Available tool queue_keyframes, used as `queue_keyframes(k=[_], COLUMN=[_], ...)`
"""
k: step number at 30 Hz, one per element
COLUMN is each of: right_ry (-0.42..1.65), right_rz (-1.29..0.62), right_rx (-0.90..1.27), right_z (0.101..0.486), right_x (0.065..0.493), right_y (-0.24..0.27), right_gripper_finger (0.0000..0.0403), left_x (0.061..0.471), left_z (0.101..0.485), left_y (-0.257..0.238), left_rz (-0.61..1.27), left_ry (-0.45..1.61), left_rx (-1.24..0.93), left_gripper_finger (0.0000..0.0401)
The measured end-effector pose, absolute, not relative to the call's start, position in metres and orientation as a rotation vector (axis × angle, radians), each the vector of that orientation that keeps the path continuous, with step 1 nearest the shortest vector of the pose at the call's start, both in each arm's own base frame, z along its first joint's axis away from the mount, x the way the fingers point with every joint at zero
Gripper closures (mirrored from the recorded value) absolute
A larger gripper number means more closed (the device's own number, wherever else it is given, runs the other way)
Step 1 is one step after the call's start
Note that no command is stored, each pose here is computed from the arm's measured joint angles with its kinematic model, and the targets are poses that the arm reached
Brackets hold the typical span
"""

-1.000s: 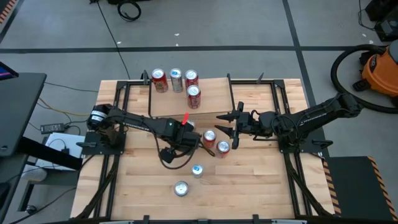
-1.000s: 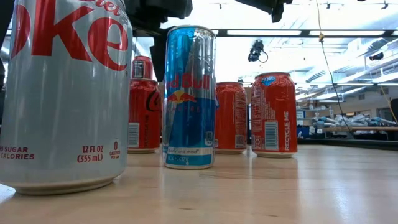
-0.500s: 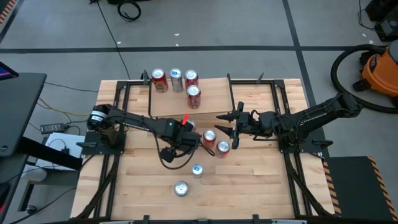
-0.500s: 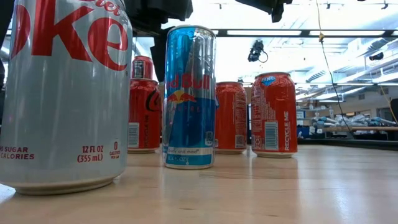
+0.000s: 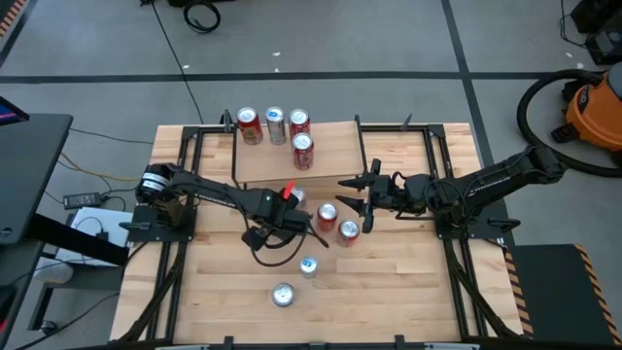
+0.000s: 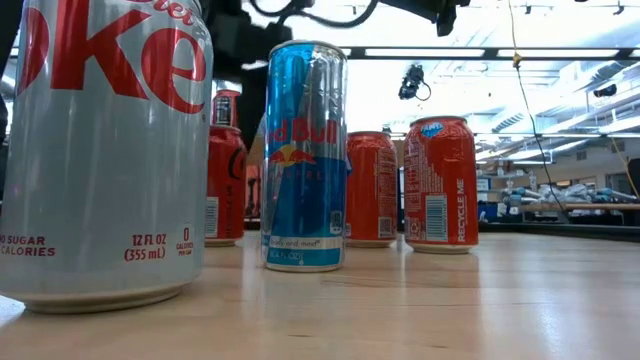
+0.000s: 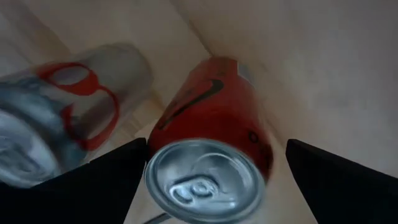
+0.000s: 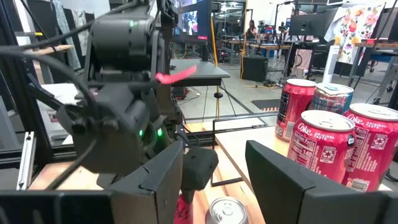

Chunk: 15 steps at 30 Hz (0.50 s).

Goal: Place canned beverage on shelf
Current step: Put the red black soda can on the shelf

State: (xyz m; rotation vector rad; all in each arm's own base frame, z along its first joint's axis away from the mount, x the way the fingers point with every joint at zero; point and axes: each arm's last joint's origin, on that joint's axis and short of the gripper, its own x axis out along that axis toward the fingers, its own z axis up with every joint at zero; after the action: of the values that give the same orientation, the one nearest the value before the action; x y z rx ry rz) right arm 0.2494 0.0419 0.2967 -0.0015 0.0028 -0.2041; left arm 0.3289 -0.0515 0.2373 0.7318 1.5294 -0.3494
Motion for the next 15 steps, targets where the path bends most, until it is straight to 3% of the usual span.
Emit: queue_keyframes(k=[8, 15], right_ry=[0.003, 0.003], right_rz=[-0.204, -0.204], right_rx=[-0.003, -0.004], right_z=[0.297, 0.297], right_x=[0.249, 0.249], right_y=[0.042, 0.042], right_gripper_finger=[0.0218, 0.0218], left_x=[0.323, 0.322], left_z=[0.221, 0.218], left_y=[-0.05, -0.046], left_rz=[-0.375, -0.284], left_ry=[1.567, 1.587], left_rx=[0.769, 0.676], left_gripper_finger=[0.0005, 0.0012])
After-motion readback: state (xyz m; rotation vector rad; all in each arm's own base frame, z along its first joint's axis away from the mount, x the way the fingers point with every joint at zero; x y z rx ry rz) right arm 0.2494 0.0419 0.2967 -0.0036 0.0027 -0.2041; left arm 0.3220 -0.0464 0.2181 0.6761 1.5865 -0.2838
